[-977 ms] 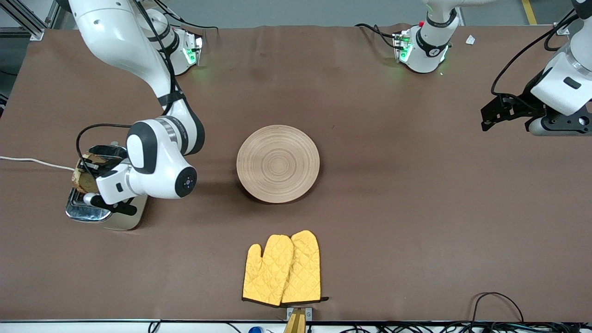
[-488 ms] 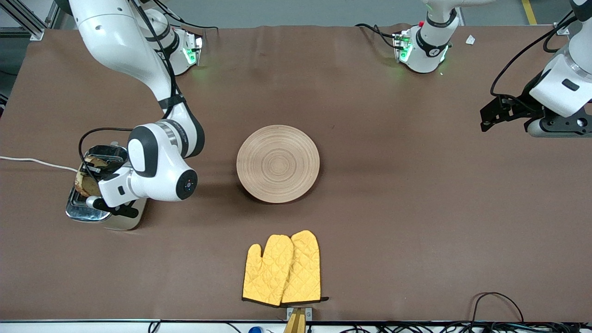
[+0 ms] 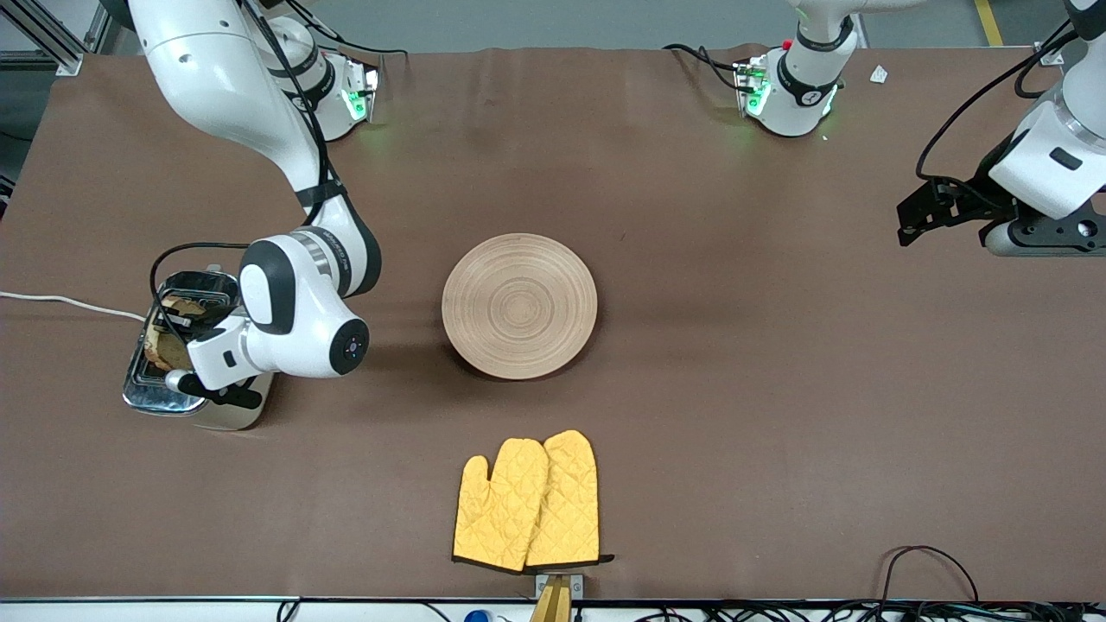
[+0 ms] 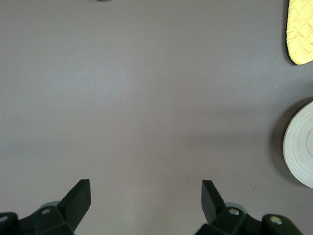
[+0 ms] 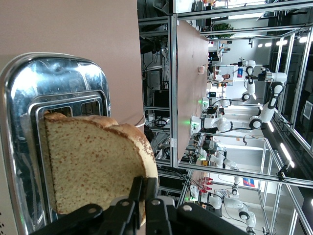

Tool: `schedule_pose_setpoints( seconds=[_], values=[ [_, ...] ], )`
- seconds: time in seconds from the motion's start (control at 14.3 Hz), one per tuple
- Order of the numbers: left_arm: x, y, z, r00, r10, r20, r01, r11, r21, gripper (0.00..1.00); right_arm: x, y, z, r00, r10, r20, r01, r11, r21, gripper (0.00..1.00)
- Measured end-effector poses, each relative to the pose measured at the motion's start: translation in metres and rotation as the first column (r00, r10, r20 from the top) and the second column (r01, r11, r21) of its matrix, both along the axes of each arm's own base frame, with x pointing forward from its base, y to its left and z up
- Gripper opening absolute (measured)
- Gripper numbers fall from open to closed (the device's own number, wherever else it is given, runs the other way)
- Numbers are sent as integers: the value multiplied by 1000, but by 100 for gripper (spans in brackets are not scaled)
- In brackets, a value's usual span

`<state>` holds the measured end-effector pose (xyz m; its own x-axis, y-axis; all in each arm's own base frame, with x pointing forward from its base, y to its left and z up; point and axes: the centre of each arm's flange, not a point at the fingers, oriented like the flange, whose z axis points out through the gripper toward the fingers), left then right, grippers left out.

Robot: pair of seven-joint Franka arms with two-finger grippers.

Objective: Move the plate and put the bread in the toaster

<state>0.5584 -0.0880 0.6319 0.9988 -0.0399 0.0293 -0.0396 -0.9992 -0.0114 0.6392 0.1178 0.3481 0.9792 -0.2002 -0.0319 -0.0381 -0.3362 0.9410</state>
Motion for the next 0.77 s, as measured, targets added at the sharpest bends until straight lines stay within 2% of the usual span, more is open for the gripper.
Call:
schedule_pose_setpoints(
  seconds=[0.28,0.42,0.56,0.63,0.77],
  values=[
    [0,1,0,1000,2,0,-2,1000,0,100,-1,1,-1,1000,-2,-2,2,1000,8,52],
    [0,2,0,1000,4,0,-4,1000,0,100,-1,4,-2,1000,-9,-3,9,999,34,74],
    [1,4,0,1000,6,0,-6,1000,0,100,-3,10,0,999,-38,-3,38,991,131,94],
    [1,4,0,1000,7,0,-7,1000,0,100,-4,14,3,998,-62,-1,61,977,203,100],
    [1,4,0,1000,7,0,-7,1000,0,100,-6,15,19,992,-129,3,119,922,368,100]
  ],
)
